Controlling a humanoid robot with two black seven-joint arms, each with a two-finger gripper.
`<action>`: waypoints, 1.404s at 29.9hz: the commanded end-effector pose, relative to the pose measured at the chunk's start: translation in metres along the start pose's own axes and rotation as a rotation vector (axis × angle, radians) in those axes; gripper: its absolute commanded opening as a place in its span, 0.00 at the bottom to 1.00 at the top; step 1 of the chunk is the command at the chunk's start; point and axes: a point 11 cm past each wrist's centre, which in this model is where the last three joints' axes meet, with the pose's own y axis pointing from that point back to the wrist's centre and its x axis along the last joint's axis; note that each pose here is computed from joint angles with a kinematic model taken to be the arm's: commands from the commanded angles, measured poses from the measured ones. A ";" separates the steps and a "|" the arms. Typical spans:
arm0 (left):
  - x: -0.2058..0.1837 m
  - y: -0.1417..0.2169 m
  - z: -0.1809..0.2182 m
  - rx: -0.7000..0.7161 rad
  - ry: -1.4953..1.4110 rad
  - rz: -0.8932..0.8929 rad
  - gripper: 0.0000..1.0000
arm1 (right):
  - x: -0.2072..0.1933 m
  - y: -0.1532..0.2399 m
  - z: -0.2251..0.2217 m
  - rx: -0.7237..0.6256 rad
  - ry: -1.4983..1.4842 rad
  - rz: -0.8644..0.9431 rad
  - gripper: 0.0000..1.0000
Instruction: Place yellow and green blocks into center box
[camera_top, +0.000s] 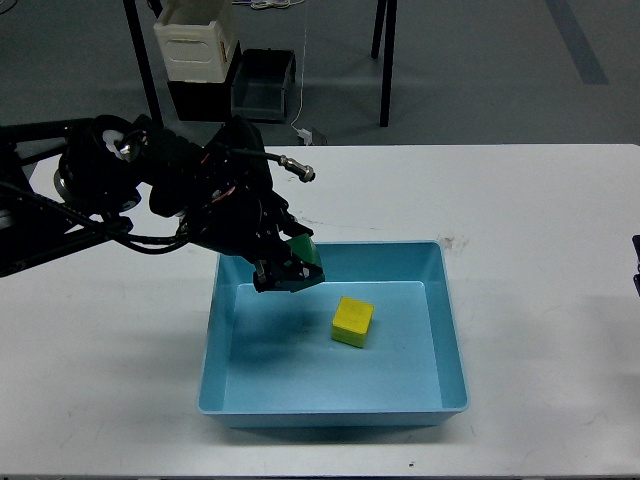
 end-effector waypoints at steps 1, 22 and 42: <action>-0.019 -0.014 0.006 -0.016 0.004 -0.039 0.42 | 0.001 0.000 0.003 -0.008 0.001 0.004 0.98; 0.012 0.013 -0.008 -0.067 0.274 0.224 0.96 | -0.027 0.000 0.007 -0.016 -0.041 -0.061 1.00; -0.087 0.054 -0.044 -0.471 1.870 1.462 1.00 | -0.070 -0.024 -0.022 0.092 -1.201 -0.090 1.00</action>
